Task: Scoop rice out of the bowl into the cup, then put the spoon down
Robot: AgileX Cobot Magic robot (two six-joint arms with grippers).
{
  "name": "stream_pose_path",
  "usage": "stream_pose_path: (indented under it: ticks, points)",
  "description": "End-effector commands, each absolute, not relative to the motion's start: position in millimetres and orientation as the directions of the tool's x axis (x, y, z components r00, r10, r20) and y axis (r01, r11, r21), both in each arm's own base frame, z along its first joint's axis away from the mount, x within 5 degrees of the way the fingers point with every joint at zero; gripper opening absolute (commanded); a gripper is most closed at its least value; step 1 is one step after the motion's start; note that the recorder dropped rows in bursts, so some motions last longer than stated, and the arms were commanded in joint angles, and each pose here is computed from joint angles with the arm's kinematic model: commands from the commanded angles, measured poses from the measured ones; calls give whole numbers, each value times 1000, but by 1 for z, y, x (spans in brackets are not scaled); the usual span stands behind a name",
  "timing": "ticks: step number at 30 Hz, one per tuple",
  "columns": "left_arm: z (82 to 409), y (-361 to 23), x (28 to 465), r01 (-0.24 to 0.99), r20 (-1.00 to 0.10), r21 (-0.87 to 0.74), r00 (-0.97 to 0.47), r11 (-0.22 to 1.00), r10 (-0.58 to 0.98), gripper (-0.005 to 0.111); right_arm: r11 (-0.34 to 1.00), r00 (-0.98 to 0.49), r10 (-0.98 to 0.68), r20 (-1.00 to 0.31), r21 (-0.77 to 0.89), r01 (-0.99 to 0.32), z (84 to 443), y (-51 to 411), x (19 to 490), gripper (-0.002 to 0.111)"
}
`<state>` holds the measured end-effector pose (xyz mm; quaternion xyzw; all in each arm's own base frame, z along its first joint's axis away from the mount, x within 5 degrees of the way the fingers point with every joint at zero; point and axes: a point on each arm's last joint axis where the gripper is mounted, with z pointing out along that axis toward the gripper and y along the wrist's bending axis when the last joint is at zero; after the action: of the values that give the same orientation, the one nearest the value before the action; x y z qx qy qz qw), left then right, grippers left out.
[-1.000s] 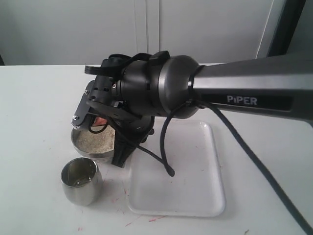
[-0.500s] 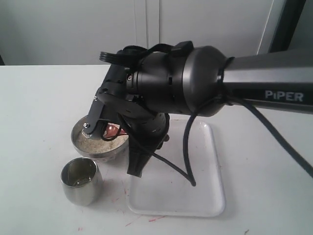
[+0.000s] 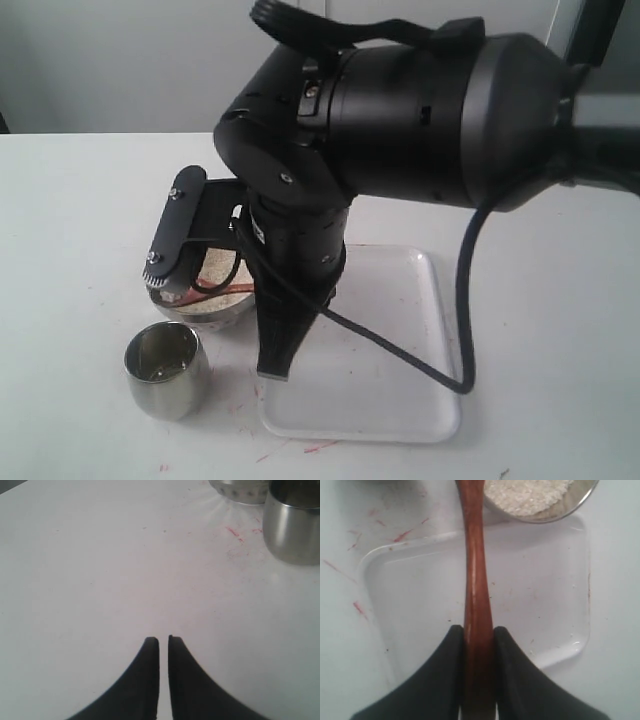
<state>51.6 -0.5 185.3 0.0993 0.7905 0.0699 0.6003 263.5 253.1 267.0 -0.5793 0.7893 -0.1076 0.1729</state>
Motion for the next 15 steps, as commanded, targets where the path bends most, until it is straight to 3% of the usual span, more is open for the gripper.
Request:
stream_pose_path:
  ticks: [1, 15]
  points:
    - [178, -1, 51, 90, -919, 214, -318, 973, 232, 14, 241, -215, -970, -110, -360, -901, 270, 255, 254, 0]
    - [178, -1, 51, 90, -919, 214, -318, 973, 232, 14, 151, -150, -988, -28, -344, -927, 269, 251, 250, 0]
